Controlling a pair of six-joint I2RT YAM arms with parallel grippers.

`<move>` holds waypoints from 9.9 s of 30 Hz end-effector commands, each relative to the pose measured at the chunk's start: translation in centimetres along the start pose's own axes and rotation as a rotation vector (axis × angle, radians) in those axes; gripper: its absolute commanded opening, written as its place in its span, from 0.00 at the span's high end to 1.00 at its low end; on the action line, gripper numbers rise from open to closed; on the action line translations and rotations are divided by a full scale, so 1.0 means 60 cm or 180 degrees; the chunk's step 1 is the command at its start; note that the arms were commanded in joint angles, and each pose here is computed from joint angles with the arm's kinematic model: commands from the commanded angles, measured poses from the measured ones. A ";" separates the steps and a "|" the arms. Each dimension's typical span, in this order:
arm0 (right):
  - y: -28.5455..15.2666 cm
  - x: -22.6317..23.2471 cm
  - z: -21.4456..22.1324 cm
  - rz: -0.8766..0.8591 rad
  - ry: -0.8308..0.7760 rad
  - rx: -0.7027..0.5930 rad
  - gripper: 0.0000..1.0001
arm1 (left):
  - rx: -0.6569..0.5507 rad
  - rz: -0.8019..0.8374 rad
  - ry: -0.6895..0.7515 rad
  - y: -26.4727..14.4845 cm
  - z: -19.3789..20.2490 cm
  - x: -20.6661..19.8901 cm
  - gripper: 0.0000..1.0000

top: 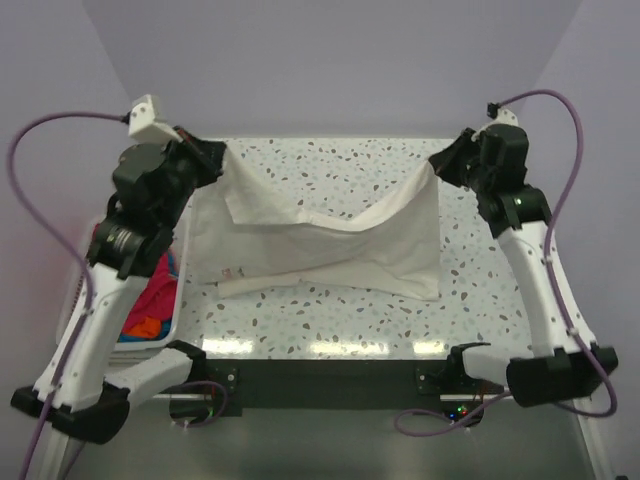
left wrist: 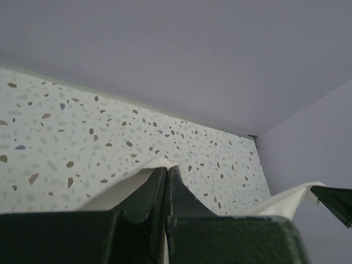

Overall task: Fold and stack the t-shirts
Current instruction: Flatten the tshirt out, then fold the tshirt

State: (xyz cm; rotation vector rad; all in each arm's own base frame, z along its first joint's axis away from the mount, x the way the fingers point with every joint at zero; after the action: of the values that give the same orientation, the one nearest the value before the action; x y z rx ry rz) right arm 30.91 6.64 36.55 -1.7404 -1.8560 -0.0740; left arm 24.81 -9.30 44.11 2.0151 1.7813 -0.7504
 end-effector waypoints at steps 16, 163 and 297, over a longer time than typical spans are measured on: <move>0.092 0.149 -0.364 -0.1051 0.0097 -0.1581 1.00 | -0.2087 0.1372 0.0132 0.208 -0.360 -0.176 1.00; 0.121 -0.259 0.398 0.1573 -0.0175 0.1516 0.54 | 0.1496 -0.2245 -0.0382 0.140 0.434 0.379 0.51; 0.212 -0.269 0.212 0.1238 0.0335 0.1076 0.44 | 0.1964 -0.1363 0.0188 0.191 0.435 0.303 0.53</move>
State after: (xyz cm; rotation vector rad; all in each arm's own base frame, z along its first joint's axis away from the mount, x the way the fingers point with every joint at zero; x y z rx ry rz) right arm 36.97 -0.24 10.61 -1.6988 -1.2478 0.3388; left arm 31.24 -9.39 9.19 1.8207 2.3516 -1.6686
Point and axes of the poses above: each gripper's point midway between its finger pads, its own y axis out along the fingers, its own x axis along the line the jaws close on, z = x × y, the point moved 5 cm from there along -y, back along the fingers, and after that the axes turned 4 degrees about -y, right-handed, at the moved point
